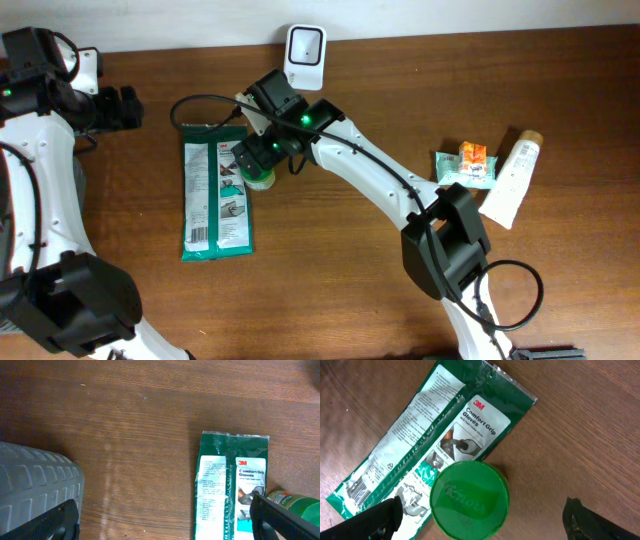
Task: Scan the item barcode
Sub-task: 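Reach the right gripper to the green-capped bottle and grasp it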
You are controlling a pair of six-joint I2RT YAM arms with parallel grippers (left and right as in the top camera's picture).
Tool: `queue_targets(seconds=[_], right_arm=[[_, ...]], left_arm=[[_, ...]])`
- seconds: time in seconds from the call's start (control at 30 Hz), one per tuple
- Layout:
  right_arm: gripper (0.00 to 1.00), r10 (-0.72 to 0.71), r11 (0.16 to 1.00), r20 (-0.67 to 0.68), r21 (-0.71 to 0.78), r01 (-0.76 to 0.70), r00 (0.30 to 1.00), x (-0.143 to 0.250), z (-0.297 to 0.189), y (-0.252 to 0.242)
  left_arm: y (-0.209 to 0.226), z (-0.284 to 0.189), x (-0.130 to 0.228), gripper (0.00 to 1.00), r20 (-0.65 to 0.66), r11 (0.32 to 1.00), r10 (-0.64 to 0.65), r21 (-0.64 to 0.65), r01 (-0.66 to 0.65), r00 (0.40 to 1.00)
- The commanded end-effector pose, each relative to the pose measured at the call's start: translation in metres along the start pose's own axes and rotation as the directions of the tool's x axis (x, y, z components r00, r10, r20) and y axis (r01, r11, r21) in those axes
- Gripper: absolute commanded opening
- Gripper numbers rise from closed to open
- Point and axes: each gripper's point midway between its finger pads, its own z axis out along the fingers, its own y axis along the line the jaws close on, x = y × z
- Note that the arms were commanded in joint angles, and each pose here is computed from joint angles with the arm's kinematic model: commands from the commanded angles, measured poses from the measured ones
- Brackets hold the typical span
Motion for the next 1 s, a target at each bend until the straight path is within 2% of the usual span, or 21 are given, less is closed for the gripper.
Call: queue_targets(seconds=[0.0, 0.13, 0.23, 0.83, 0.97], right_arm=[[0.98, -0.022, 1.0, -0.032, -0.004, 0.021, 0.999, 0.012, 0.022, 0.008], [0.98, -0.062, 0.998, -0.025, -0.003, 0.062, 0.998, 0.011, 0.025, 0.012], [0.98, -0.061, 0.997, -0.032, 0.034, 0.062, 0.998, 0.013, 0.028, 0.005], [1.0, -0.047, 0.998, -0.106, 0.03, 0.05, 0.993, 0.039, 0.061, -0.002], [0.89, -0.046, 0.998, -0.106, 0.031, 0.05, 0.993, 0.039, 0.062, -0.002]], left_arm=[[0.001, 0.001, -0.001, 0.99, 0.004, 1.0, 0.012, 0.008, -0.012, 1.0], [0.001, 0.001, -0.001, 0.99, 0.004, 1.0, 0.012, 0.008, -0.012, 1.0], [0.001, 0.001, -0.001, 0.99, 0.004, 1.0, 0.012, 0.008, -0.012, 1.0], [0.001, 0.001, -0.001, 0.99, 0.004, 1.0, 0.012, 0.008, -0.012, 1.0], [0.001, 0.001, -0.001, 0.99, 0.004, 1.0, 0.012, 0.008, -0.012, 1.0]])
